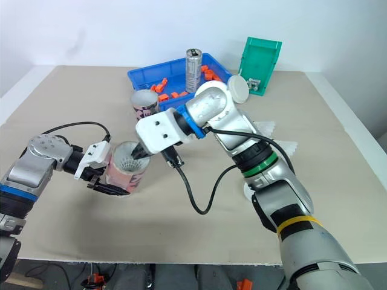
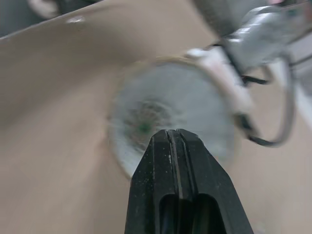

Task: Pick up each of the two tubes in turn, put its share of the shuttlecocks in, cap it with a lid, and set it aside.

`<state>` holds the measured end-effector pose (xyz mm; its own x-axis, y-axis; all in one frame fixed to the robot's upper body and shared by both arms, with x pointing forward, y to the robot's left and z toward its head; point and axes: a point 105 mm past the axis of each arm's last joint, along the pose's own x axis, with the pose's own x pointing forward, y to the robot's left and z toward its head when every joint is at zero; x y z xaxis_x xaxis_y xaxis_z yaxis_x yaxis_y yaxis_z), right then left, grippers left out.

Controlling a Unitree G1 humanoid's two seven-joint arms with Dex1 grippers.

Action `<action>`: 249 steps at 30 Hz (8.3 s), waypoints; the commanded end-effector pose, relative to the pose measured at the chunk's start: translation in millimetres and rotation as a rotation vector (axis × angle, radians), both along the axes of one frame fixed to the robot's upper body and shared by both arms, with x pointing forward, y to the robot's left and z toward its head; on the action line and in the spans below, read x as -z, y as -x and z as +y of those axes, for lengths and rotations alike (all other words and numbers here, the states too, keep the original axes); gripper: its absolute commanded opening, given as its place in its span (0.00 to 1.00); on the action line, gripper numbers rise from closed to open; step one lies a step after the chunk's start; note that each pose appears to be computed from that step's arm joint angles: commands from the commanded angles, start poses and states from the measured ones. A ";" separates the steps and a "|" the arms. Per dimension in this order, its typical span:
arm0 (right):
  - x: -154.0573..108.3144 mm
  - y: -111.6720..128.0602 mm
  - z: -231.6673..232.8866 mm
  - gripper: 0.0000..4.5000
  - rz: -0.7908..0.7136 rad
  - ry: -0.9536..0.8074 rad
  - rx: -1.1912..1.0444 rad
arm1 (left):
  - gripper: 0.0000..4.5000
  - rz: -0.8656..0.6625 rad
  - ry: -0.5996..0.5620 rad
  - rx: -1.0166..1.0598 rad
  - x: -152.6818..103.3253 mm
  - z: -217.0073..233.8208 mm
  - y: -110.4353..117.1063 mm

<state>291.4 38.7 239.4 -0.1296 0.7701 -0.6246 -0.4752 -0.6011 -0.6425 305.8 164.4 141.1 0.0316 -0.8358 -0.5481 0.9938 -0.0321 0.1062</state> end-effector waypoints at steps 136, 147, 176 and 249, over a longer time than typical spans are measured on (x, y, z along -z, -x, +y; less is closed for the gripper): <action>-56.6 14.0 -78.7 0.02 -0.070 0.161 0.031 | 0.68 0.136 0.184 0.099 78.1 -101.3 7.9; -84.0 18.2 -70.3 0.02 -0.076 0.092 0.005 | 0.68 0.140 0.191 0.092 78.8 -101.9 8.6; -73.9 6.7 -72.0 0.02 -0.068 0.136 0.025 | 0.68 0.144 0.206 0.076 78.0 -103.9 9.0; -23.6 -7.2 -74.5 0.23 -0.184 0.285 0.004 | 0.68 0.144 0.233 0.044 74.0 -105.8 5.4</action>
<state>297.5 -31.4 269.1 -0.0083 0.6086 -0.7934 -0.3922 -0.7319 -0.5573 304.7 47.2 101.3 -0.0784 -0.9662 -0.2454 0.9903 -0.1039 0.0925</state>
